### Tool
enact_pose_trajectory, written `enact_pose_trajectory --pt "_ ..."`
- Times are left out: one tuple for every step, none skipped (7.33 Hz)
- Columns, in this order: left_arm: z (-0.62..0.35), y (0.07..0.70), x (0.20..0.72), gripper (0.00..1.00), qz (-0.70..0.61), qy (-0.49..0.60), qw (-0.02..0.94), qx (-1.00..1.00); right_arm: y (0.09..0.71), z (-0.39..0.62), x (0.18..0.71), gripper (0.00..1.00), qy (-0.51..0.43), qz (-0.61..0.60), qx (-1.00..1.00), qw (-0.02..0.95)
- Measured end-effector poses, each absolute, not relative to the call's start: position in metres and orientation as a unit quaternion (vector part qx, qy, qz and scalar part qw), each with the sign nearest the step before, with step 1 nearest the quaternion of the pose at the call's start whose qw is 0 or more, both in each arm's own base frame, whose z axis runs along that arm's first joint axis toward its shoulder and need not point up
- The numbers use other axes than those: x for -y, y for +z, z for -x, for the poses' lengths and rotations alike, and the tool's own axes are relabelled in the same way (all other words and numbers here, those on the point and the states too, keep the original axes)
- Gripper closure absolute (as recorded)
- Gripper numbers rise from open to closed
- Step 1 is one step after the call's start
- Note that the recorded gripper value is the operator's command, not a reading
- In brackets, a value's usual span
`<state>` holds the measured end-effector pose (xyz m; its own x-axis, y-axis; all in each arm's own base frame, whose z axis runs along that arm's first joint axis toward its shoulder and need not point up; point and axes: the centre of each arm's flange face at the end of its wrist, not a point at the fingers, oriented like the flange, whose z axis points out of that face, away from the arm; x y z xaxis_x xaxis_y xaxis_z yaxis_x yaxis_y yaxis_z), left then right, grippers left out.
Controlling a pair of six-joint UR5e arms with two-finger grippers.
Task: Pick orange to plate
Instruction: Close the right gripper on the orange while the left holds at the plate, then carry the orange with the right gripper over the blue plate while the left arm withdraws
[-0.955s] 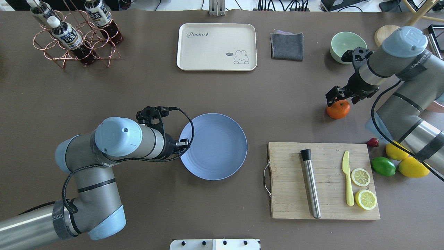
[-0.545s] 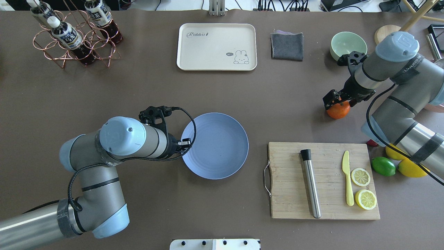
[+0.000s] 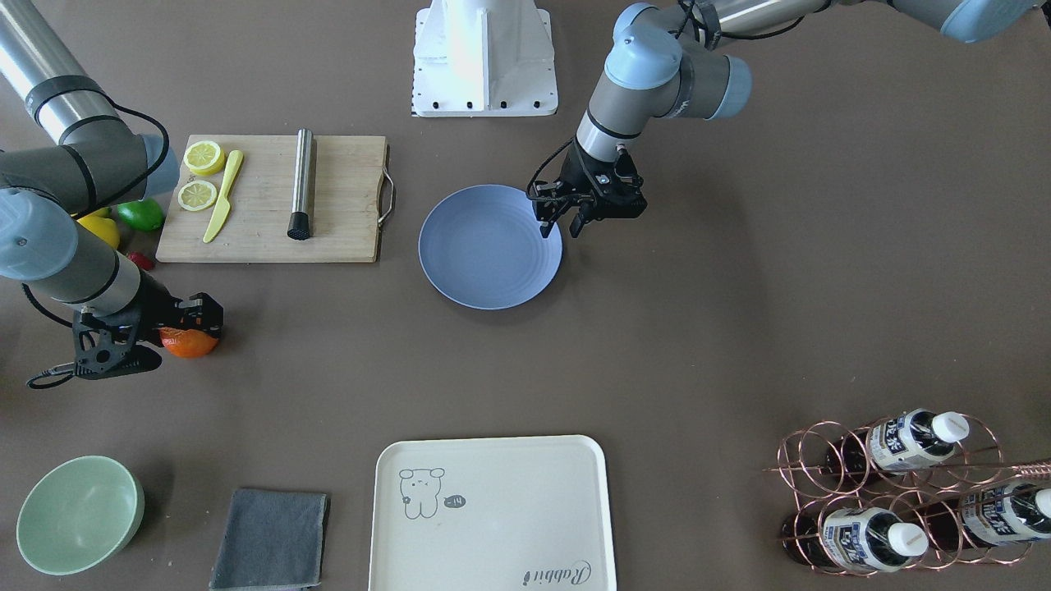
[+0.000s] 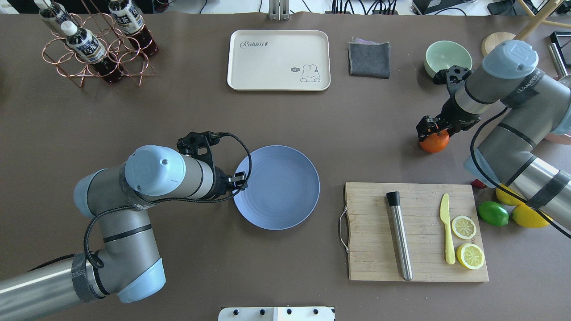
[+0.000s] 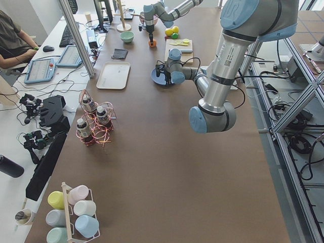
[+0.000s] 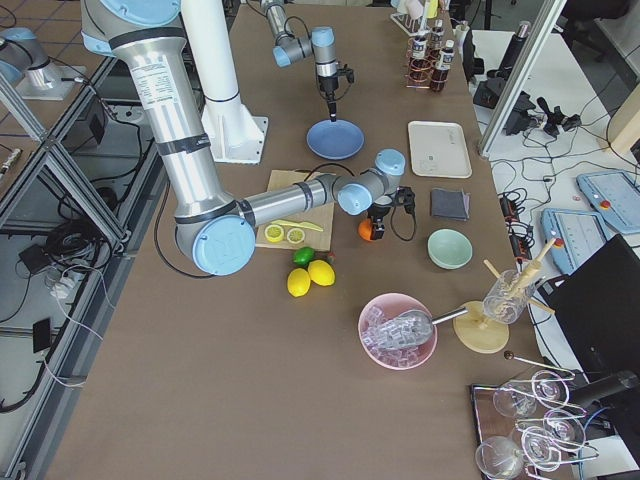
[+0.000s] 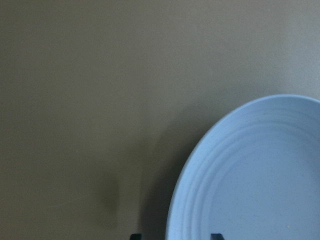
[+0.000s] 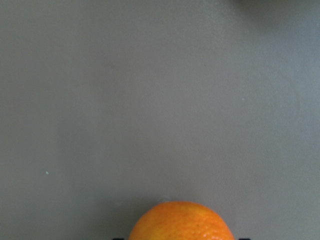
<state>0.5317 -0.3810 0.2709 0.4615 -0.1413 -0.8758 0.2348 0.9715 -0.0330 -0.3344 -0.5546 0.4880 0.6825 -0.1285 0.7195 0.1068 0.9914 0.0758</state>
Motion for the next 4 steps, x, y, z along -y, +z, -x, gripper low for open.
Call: enact_pose_trajectory --pt "-0.520 0.266 0.390 0.44 -0.051 -0.117 0.850 -0.511 0.470 0.339 0.561 1.00 -0.060 -0.018 0.399 0.915" --pt "-0.498 0.259 0.407 0.44 -0.051 -0.124 0.844 -0.518 0.435 0.348 0.571 1.00 -0.045 -0.020 0.409 0.911" --pt "-0.466 0.258 0.431 0.44 -0.044 -0.128 0.840 -0.525 0.394 0.363 0.573 1.00 -0.026 -0.020 0.421 0.906" --pt "-0.432 0.269 0.452 0.43 -0.042 -0.121 0.841 -0.525 0.357 0.382 0.561 1.00 -0.007 -0.016 0.436 0.900"
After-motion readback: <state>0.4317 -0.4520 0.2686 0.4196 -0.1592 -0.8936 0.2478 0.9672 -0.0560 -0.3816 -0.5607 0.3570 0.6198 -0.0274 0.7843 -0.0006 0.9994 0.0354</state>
